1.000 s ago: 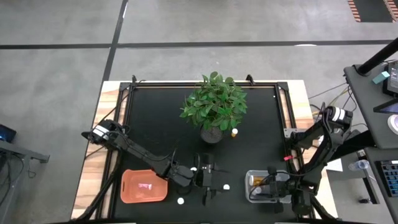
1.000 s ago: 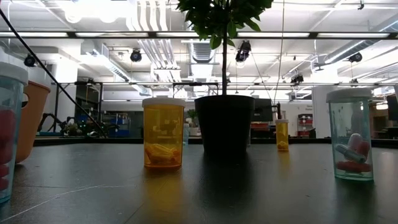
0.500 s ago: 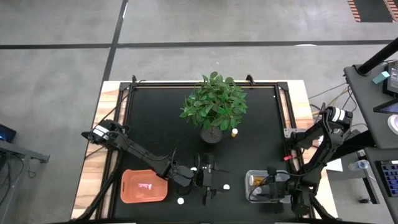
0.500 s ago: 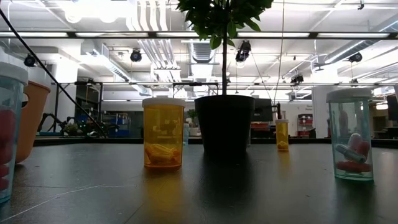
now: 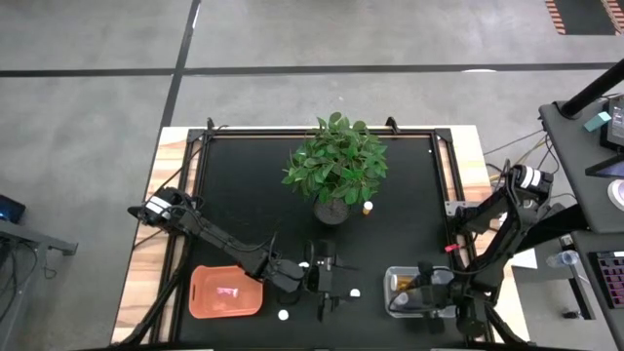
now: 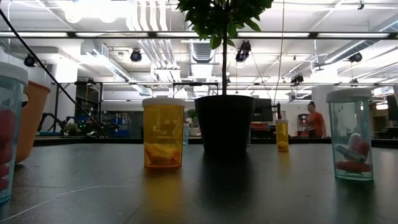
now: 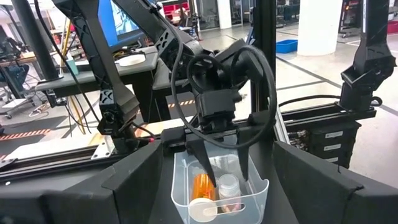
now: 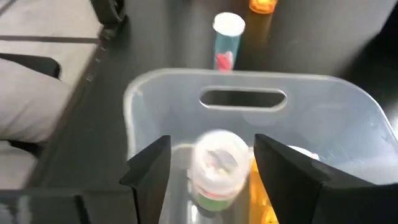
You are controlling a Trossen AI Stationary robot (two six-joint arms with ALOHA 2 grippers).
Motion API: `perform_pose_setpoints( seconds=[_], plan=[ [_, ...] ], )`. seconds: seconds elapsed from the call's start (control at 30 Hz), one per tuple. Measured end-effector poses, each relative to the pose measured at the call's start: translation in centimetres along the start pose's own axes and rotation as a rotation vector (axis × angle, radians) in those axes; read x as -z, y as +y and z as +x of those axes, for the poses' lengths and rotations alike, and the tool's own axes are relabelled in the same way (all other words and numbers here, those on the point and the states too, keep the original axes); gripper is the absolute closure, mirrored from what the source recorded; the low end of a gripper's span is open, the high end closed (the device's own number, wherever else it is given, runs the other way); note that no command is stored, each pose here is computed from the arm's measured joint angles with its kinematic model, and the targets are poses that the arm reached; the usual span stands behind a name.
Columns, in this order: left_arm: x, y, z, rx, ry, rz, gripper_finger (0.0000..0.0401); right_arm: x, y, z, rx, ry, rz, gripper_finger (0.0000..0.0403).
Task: Pick and place medicine bottles into bin by pill shape (circle, oval)
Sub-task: Put the orange capsule bottle into the transparent bin
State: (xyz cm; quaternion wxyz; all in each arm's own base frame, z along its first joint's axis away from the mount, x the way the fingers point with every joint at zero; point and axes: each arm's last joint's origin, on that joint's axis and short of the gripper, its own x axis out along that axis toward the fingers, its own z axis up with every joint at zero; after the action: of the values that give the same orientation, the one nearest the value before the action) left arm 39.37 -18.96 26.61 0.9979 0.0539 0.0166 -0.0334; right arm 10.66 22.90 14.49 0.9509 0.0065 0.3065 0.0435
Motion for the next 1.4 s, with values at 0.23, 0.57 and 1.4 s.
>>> perform_pose_setpoints(
  seconds=[0.23,0.57,1.4],
  plan=[
    [1.0,0.1,-0.4,0.006,0.152,-0.056,0.0118,-2.6,0.5,-1.7,-0.019,-0.003,0.022,0.0179],
    [3.6,0.4,-2.8,-0.049,0.613,-0.186,0.0118,-5.5,0.9,-3.5,0.044,-0.003,-0.032,0.0180],
    [6.9,1.8,-5.2,-0.131,0.951,-0.136,0.0120,-6.6,1.4,-4.0,0.043,-0.029,-0.028,0.0180]
  ],
)
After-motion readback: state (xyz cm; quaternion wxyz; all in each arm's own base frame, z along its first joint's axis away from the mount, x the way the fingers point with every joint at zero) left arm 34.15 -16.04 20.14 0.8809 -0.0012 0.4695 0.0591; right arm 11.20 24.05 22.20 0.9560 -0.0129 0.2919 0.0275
